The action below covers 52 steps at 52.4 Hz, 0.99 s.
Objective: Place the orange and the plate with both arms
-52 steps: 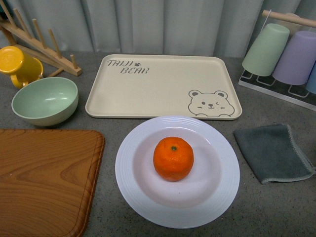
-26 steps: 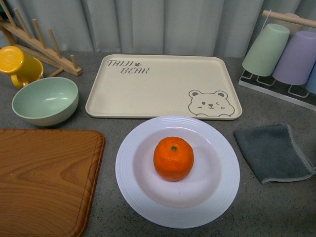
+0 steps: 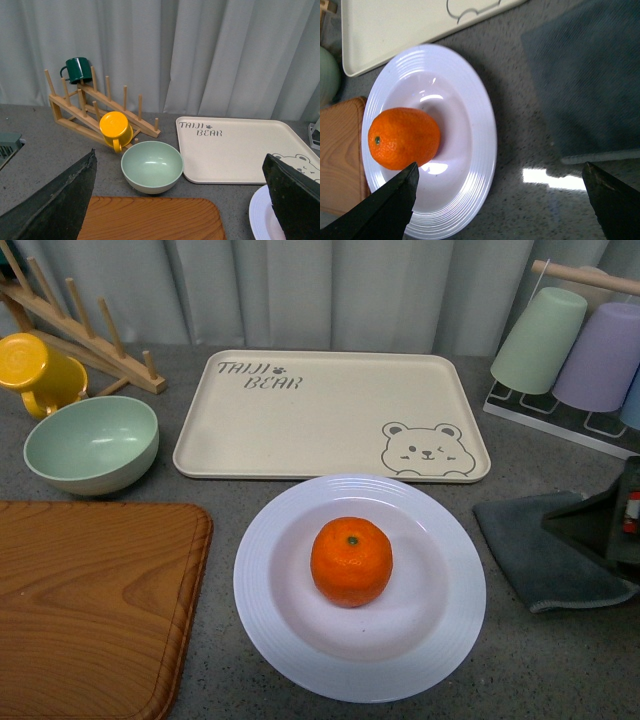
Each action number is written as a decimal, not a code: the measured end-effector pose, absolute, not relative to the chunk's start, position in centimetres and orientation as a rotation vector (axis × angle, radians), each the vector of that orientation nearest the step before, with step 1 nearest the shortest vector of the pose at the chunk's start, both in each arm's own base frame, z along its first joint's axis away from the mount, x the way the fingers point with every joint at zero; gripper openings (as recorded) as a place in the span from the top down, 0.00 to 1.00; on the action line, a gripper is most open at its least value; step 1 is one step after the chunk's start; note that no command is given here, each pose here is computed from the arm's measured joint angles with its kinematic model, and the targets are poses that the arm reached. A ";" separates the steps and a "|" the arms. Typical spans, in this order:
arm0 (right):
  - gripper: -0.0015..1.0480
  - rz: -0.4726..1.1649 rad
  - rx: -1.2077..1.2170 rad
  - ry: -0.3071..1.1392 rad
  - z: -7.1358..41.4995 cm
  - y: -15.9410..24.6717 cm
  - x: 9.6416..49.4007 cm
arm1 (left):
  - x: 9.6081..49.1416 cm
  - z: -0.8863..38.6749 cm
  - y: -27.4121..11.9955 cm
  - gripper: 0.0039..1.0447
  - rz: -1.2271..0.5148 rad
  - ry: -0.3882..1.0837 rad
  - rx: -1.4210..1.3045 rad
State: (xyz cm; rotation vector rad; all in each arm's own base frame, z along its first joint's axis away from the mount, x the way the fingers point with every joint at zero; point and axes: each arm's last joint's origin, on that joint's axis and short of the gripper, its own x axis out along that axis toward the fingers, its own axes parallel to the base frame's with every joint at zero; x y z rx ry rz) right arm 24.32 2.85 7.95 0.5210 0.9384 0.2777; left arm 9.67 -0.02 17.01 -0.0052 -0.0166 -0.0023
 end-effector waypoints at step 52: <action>0.09 0.343 1.078 1.171 0.0 5.4 29.0 | 9.7 17.0 0.0 0.06 -0.002 -0.017 -0.005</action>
